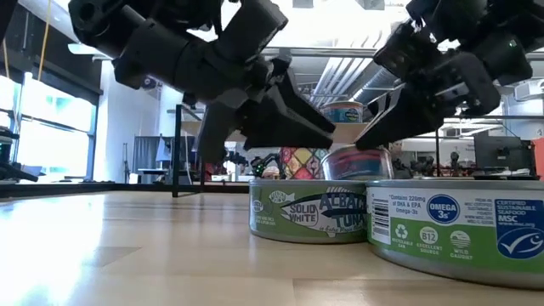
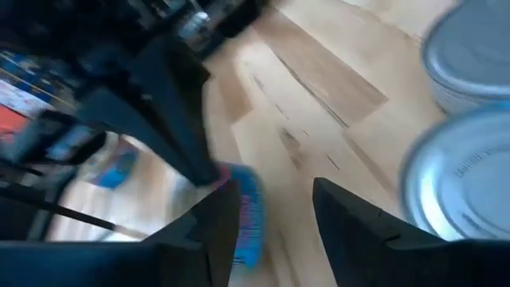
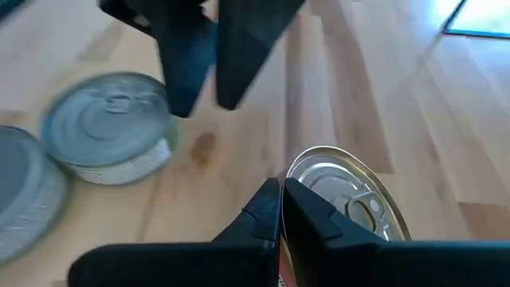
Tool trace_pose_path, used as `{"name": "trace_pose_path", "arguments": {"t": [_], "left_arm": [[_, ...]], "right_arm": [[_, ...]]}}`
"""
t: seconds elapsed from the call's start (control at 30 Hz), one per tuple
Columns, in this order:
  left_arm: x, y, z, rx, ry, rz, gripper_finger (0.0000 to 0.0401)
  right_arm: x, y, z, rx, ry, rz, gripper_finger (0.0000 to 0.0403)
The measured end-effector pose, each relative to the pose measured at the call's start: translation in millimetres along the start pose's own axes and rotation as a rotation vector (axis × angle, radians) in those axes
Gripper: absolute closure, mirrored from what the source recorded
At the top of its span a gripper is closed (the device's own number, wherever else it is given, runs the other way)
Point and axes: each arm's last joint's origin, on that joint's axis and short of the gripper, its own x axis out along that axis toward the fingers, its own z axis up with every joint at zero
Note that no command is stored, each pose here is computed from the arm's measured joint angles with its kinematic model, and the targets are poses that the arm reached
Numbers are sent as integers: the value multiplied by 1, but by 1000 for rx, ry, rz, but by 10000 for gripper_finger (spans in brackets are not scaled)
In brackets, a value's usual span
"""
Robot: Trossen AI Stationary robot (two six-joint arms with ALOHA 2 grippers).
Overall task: Stack canned seafood by type on shelf
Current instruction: Stack the left blue tuna can on top of the top blue tuna can on the shelf
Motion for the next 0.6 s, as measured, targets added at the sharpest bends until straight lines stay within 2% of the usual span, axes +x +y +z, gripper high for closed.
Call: {"name": "trace_pose_path", "arguments": {"t": [0.17,0.3,0.43,0.53,0.6], "left_arm": [[1,5,-3,24,9,21,213],[3,12,-8,19,26,33,190],[6,15,-12,14,36,41,183],[11,9,-20,53,62,28,183],[16,5,-26,70,83,58,183]], "right_arm": [[-1,-3,2,55,-7,77,402],[-1,-4,3,75,-10,96,402],[0,-6,4,106,-18,93,402],[0,-9,6,170,-37,87,403],[0,-12,7,204,-51,83,403]]}}
